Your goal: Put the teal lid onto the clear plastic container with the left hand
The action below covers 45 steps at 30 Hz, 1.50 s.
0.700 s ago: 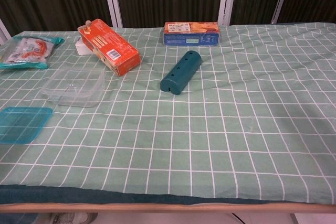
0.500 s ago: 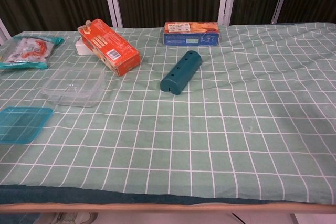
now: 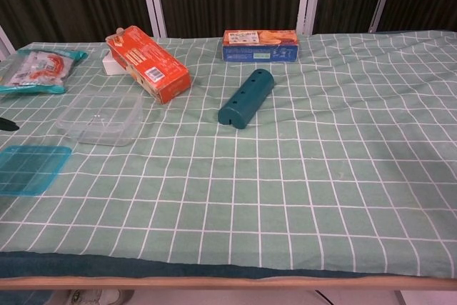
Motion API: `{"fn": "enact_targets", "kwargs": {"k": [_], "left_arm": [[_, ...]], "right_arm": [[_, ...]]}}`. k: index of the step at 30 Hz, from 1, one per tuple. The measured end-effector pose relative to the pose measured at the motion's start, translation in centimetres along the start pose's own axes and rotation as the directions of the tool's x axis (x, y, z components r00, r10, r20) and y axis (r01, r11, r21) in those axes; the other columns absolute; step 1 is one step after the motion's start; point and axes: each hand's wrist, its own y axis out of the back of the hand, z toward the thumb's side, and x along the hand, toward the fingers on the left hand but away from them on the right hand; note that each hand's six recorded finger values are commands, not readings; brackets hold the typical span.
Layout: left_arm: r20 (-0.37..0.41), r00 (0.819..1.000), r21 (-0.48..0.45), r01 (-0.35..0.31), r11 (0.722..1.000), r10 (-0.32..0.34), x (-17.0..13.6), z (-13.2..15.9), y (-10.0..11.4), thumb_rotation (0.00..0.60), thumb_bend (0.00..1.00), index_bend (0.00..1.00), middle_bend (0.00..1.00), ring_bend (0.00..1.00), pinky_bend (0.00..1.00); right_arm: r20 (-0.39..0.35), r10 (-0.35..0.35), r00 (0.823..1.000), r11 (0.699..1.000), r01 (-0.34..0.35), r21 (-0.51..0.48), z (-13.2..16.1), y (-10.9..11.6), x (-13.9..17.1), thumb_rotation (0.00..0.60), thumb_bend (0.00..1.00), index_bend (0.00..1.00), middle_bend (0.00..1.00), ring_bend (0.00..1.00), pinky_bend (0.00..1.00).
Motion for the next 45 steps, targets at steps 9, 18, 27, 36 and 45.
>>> {"fn": "enact_targets", "kwargs": {"k": [9, 18, 27, 36, 45], "left_arm": [[0.064, 0.997, 0.003, 0.047, 0.999, -0.047, 3.7, -0.6, -0.1, 0.600, 0.23, 0.00, 0.00, 0.00, 0.00], [0.120, 0.990, -0.026, 0.074, 0.997, -0.070, 4.3, 1.0, -1.3, 0.600, 0.22, 0.00, 0.00, 0.00, 0.00], [0.126, 0.990, -0.044, 0.074, 0.996, -0.068, 5.2, 1.9, -1.5, 0.600, 0.22, 0.00, 0.00, 0.00, 0.00], [0.121, 0.990, -0.077, 0.079, 0.994, -0.069, 5.7, 2.2, -1.7, 0.600, 0.22, 0.00, 0.00, 0.00, 0.00], [0.112, 0.991, -0.089, 0.085, 0.992, -0.075, 6.2, 2.1, -2.2, 0.600, 0.22, 0.00, 0.00, 0.00, 0.00]], "right_arm": [[0.002, 0.011, 1.000, 1.000, -0.011, 0.013, 0.3, -0.4, -0.2, 0.600, 0.16, 0.00, 0.00, 0.00, 0.00], [-0.001, 0.011, 1.000, 1.000, -0.011, 0.009, 0.3, -0.3, -0.2, 0.600, 0.16, 0.00, 0.00, 0.00, 0.00], [-0.002, 0.007, 1.000, 1.000, -0.007, 0.001, 0.2, -0.1, -0.1, 0.600, 0.16, 0.00, 0.00, 0.00, 0.00], [-0.003, 0.005, 1.000, 1.000, -0.005, -0.001, 0.1, 0.0, 0.0, 0.600, 0.16, 0.00, 0.00, 0.00, 0.00], [-0.003, 0.008, 1.000, 1.000, -0.008, 0.001, 0.1, -0.1, -0.1, 0.600, 0.16, 0.00, 0.00, 0.00, 0.00]]}}
